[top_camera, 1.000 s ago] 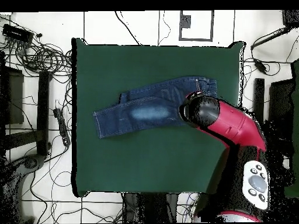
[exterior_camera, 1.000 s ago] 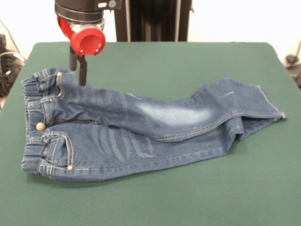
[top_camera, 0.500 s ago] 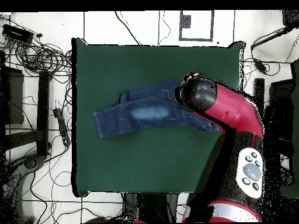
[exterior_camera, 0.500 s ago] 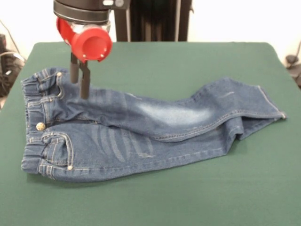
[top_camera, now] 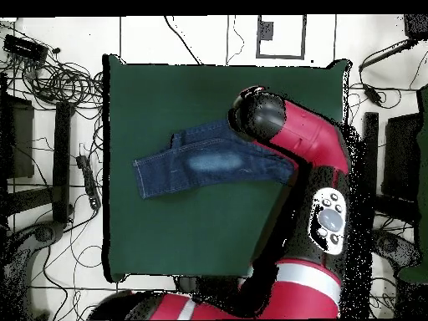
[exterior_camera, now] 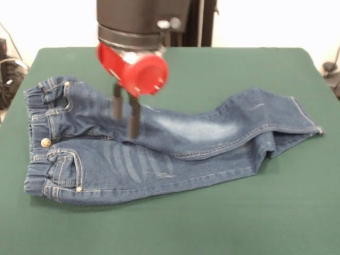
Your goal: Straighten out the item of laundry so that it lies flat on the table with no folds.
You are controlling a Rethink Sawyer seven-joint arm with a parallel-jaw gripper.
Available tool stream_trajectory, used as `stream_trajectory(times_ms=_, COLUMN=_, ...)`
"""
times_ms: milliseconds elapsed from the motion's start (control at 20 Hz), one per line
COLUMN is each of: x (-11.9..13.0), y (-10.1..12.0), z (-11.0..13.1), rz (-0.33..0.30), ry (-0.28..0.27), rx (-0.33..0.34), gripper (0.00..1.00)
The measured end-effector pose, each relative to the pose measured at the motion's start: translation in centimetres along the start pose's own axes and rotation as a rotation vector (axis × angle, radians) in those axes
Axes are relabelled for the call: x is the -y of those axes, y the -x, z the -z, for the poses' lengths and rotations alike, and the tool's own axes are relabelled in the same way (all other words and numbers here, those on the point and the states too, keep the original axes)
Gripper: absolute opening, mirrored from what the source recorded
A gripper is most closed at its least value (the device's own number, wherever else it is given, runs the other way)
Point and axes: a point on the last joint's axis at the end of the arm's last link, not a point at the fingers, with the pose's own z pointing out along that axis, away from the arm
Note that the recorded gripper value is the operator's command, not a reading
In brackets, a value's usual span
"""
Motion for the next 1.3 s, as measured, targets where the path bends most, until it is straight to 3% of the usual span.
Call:
stream_trajectory(times_ms=300, x=-2.5, y=-4.5, z=-2.8, rz=0.005, ry=0.004, rx=-0.049, gripper=1.0)
stream_trajectory(times_ms=550, x=-3.4, y=-9.0, z=-5.5, rz=-0.032, ry=-0.012, rx=-0.105, gripper=1.0)
stream_trajectory(times_ms=700, x=-3.4, y=-10.3, z=-6.3, rz=-0.051, ry=-0.023, rx=-0.125, gripper=1.0)
stream_trajectory(times_ms=750, x=-3.4, y=-11.6, z=-7.1, rz=-0.069, ry=-0.038, rx=-0.146, gripper=1.0)
stream_trajectory(times_ms=1300, x=-1.5, y=-16.3, z=-11.2, rz=-0.158, ry=-0.154, rx=-0.25, gripper=1.0)
